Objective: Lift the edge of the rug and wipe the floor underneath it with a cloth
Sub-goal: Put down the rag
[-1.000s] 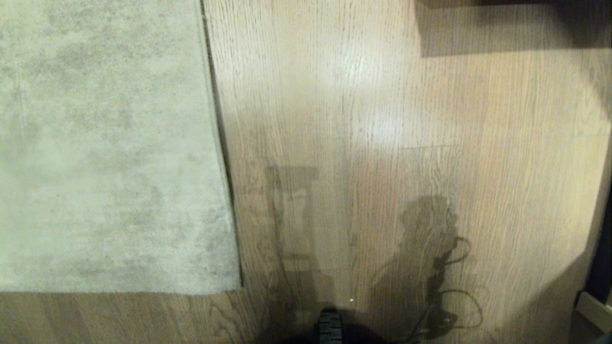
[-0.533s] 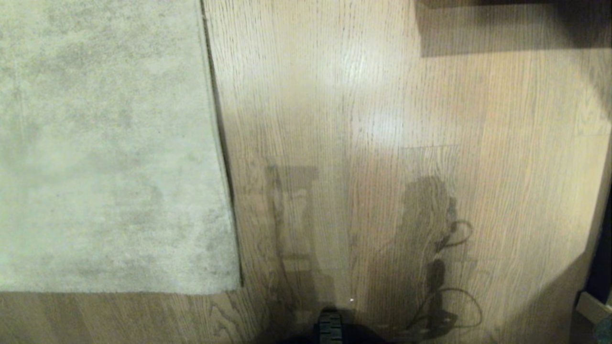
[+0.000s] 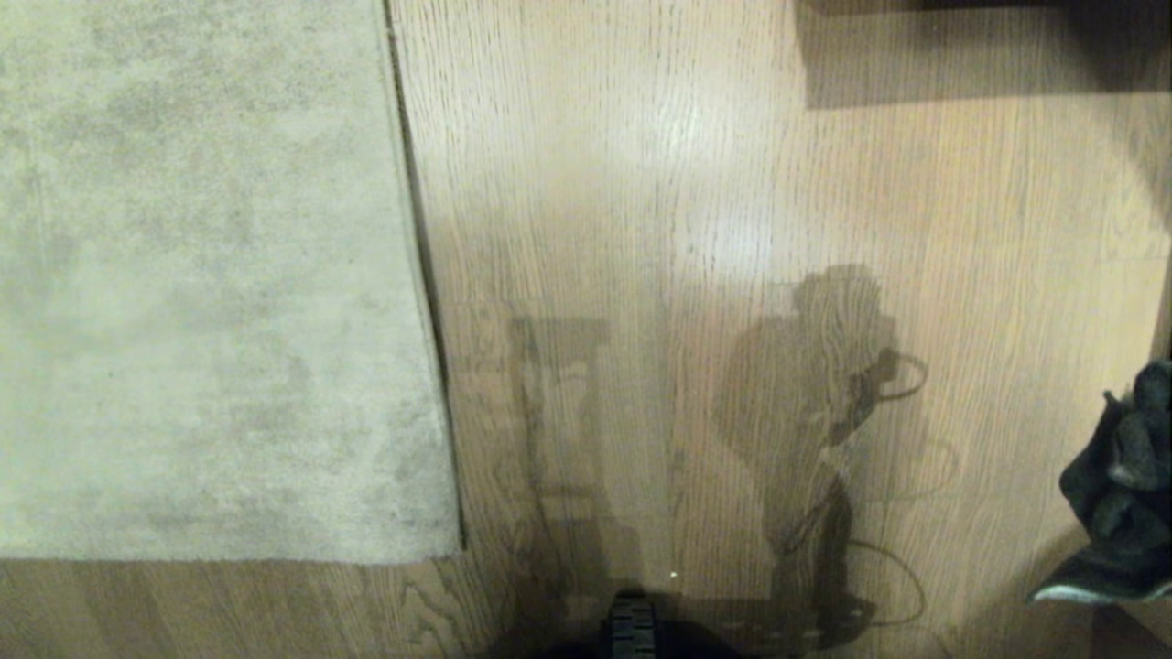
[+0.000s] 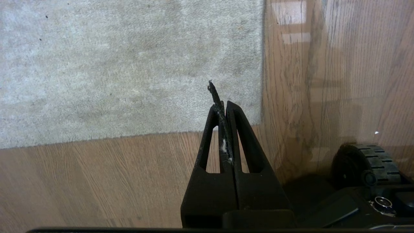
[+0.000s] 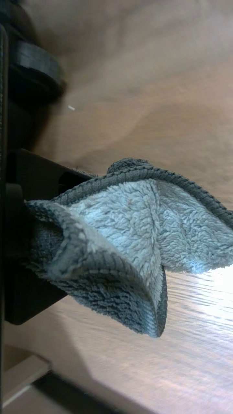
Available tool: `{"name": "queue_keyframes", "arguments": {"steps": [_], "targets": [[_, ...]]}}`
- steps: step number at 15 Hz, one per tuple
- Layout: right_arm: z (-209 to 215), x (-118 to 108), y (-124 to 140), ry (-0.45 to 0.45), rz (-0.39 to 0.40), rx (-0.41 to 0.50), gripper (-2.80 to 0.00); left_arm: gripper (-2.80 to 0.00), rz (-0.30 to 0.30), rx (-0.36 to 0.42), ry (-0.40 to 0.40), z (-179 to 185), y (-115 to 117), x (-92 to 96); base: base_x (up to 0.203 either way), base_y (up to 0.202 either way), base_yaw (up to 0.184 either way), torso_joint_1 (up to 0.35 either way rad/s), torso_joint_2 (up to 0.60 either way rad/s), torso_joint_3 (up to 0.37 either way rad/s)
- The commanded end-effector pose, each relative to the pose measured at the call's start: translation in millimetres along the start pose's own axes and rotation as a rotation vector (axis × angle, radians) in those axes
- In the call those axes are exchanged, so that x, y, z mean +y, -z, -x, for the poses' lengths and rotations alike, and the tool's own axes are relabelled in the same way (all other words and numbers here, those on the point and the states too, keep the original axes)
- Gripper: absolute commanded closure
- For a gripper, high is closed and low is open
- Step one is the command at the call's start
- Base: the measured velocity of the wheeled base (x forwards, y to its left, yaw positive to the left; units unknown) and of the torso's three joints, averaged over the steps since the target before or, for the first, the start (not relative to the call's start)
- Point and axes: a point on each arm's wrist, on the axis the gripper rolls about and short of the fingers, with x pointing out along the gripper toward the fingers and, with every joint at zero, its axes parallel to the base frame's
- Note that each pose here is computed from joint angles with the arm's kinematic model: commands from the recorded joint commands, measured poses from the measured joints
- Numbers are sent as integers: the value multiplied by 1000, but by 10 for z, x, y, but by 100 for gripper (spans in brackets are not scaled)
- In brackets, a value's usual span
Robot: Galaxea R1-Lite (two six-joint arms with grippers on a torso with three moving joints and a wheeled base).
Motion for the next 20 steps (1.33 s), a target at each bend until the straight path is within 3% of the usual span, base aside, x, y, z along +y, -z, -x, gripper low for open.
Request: {"name": "queue_keyframes", "arguments": {"steps": [1, 7, 20], "targets": [[-603, -70, 52, 19, -14, 99, 0, 0, 1, 0, 0, 0, 0, 0, 0, 0, 0, 0, 0, 0], [-1365, -243, 65, 74, -18, -34, 0, 0, 1, 0, 0, 0, 0, 0, 0, 0, 0, 0, 0, 0], [-1966, -469, 171, 120, -94, -55, 0, 0, 1, 0, 0, 0, 0, 0, 0, 0, 0, 0, 0, 0]]}}
